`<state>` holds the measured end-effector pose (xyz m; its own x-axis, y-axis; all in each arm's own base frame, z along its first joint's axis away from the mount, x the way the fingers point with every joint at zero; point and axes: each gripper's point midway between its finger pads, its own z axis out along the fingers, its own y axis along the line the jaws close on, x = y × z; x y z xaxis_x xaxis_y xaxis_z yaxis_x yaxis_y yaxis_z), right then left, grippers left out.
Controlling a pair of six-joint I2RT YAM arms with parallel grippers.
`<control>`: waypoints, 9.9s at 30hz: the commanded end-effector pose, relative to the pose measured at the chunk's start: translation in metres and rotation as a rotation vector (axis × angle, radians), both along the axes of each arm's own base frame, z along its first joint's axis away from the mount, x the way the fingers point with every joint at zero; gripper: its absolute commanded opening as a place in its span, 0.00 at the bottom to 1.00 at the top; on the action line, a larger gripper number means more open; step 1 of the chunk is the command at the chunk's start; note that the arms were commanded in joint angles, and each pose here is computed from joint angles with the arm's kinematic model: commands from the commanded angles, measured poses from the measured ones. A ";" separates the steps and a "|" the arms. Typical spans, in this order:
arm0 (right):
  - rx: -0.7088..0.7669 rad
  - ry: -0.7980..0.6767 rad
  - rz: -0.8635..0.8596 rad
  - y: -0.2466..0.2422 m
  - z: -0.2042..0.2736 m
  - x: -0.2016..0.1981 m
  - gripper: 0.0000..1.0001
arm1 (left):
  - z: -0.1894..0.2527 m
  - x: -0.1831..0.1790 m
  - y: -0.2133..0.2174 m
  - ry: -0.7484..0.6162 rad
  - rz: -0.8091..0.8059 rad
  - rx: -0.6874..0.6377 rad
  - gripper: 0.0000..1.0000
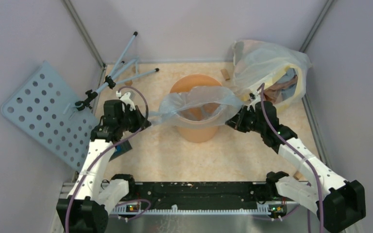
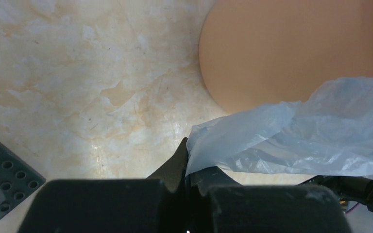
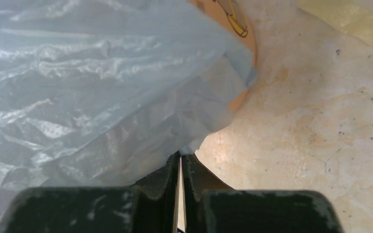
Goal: Put the trash bags into the trash bin
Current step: Move the trash bin to the center of the board.
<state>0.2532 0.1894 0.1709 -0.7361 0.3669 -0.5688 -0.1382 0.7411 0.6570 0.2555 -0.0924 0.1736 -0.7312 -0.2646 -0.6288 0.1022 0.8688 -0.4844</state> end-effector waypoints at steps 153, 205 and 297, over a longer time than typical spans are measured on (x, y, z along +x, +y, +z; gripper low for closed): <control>-1.215 -0.371 0.291 0.061 0.140 0.128 0.72 | -0.008 0.124 -0.058 -0.033 -0.264 -0.216 0.00; -0.708 -0.218 0.178 0.002 0.090 0.152 0.10 | -0.021 0.124 -0.058 -0.007 -0.249 -0.223 0.00; -0.170 -0.121 -0.029 -0.012 -0.088 0.036 0.00 | -0.080 0.101 -0.068 0.066 -0.192 -0.294 0.00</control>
